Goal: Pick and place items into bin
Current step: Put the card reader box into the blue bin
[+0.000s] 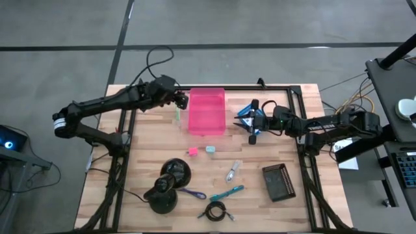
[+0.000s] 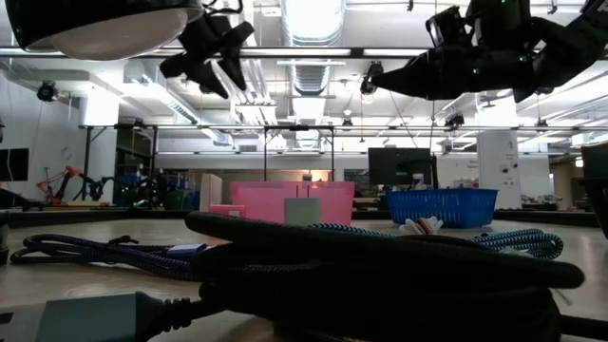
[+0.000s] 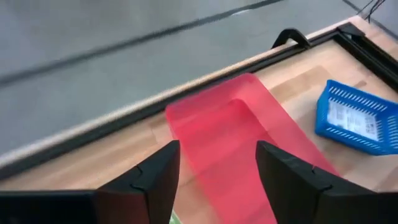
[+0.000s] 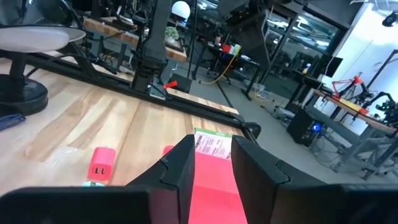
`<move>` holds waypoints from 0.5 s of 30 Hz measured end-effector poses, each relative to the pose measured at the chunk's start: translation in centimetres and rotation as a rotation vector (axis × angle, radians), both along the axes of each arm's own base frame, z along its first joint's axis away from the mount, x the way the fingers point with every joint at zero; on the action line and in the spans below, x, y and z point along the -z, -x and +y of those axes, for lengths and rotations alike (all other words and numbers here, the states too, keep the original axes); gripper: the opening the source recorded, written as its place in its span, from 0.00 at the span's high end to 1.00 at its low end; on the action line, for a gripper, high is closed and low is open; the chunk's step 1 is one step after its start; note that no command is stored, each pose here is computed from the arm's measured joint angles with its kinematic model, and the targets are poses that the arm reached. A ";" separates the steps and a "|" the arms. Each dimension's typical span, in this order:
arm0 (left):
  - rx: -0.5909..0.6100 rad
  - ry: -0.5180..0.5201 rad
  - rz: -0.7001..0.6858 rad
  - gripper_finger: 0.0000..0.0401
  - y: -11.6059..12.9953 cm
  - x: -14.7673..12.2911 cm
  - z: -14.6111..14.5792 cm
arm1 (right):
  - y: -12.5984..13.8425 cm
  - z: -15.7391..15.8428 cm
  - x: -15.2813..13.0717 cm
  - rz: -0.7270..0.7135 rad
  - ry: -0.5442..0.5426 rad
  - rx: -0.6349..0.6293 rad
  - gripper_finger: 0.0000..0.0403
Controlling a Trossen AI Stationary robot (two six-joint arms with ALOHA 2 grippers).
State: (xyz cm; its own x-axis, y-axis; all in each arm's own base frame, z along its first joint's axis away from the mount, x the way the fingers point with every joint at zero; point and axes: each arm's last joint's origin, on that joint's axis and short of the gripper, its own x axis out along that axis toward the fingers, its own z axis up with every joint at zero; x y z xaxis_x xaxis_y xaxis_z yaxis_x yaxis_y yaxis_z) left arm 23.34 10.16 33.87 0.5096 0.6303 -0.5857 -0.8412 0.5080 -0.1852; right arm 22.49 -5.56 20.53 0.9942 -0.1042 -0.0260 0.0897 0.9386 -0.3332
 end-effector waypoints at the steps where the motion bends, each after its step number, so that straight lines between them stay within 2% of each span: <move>1: -0.006 0.008 -0.002 0.51 0.0 0.2 0.0 | 0.0 0.0 0.0 0.002 0.000 0.000 0.78; 7: -0.054 -0.005 0.075 0.51 -0.4 1.7 0.4 | 0.0 0.0 0.2 0.015 -0.007 0.000 0.79; 15: -0.068 0.045 0.231 0.50 -3.2 5.8 1.9 | 0.1 0.0 0.7 0.061 -0.020 0.001 0.79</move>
State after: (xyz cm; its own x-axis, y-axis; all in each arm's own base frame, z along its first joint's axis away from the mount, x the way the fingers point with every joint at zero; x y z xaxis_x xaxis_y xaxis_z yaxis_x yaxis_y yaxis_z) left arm 26.49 12.08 28.03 0.3163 0.6291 -0.7100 -0.8957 0.4447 -0.0050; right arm 22.42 -5.54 19.85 0.9906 -0.1037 -0.0891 0.0702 0.9449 -0.3196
